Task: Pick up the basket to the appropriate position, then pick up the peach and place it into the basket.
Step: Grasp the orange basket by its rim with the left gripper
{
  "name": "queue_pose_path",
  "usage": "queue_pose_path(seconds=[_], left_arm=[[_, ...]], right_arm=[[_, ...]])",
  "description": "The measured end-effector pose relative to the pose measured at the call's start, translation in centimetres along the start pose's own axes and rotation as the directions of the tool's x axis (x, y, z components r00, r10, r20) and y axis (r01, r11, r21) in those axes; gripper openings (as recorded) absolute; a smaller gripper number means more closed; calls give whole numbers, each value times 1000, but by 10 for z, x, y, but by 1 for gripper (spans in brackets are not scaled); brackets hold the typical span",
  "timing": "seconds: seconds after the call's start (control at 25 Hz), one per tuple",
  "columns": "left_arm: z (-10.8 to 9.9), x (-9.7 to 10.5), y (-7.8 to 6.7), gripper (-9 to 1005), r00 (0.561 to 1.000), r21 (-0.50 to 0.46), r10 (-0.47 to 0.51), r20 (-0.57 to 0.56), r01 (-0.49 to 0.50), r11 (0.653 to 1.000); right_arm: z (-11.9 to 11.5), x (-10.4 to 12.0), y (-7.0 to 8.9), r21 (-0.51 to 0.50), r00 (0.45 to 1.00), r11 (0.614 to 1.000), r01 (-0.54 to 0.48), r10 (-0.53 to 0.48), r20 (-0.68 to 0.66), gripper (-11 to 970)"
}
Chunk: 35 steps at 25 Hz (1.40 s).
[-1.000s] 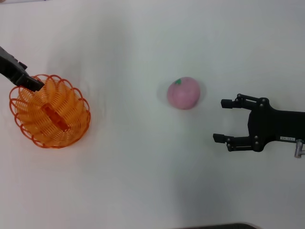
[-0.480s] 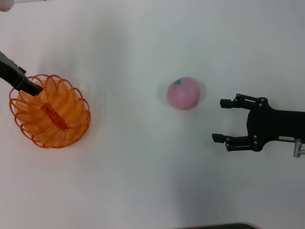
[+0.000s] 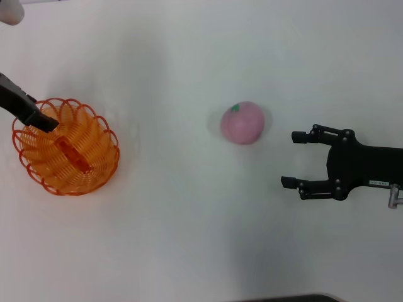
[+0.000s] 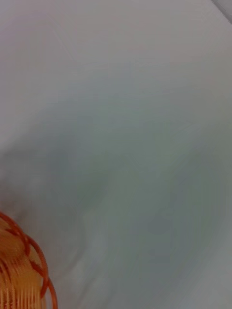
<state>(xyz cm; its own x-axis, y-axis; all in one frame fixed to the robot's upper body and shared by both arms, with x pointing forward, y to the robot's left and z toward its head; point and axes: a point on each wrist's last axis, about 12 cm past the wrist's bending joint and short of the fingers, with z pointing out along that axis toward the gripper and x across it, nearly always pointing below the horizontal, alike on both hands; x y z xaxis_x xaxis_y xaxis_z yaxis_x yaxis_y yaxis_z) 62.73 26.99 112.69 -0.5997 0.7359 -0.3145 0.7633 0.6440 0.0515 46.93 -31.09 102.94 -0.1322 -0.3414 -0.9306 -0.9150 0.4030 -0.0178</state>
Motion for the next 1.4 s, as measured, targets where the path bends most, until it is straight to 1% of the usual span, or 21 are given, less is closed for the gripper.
queue_pose_path(seconds=[0.52, 0.72, 0.92, 1.28, 1.4], left_arm=[[1, 2, -1, 689, 1000, 3, 5, -9, -5, 1000], [1, -1, -3, 646, 1000, -4, 22, -11, -22, 1000], [0, -2, -1, 435, 1000, -11, 13, -7, -13, 1000], [-1, -2, -1, 209, 1000, -13, 12, -6, -12, 1000], [-1, -2, 0, 165, 1000, -14, 11, -6, -11, 1000]], right_arm=[[0, 0, 0, 1, 1000, 1000, 0, 0, -3, 915], [0, 0, -1, 5, 1000, 1000, 0, 0, -4, 915], [1, 1, -1, 9, 1000, 1000, 0, 0, -7, 915], [2, 0, -2, 8, 1000, 1000, 2, -2, -6, 915], [2, -1, -2, 8, 1000, 1000, 3, -3, -6, 915]])
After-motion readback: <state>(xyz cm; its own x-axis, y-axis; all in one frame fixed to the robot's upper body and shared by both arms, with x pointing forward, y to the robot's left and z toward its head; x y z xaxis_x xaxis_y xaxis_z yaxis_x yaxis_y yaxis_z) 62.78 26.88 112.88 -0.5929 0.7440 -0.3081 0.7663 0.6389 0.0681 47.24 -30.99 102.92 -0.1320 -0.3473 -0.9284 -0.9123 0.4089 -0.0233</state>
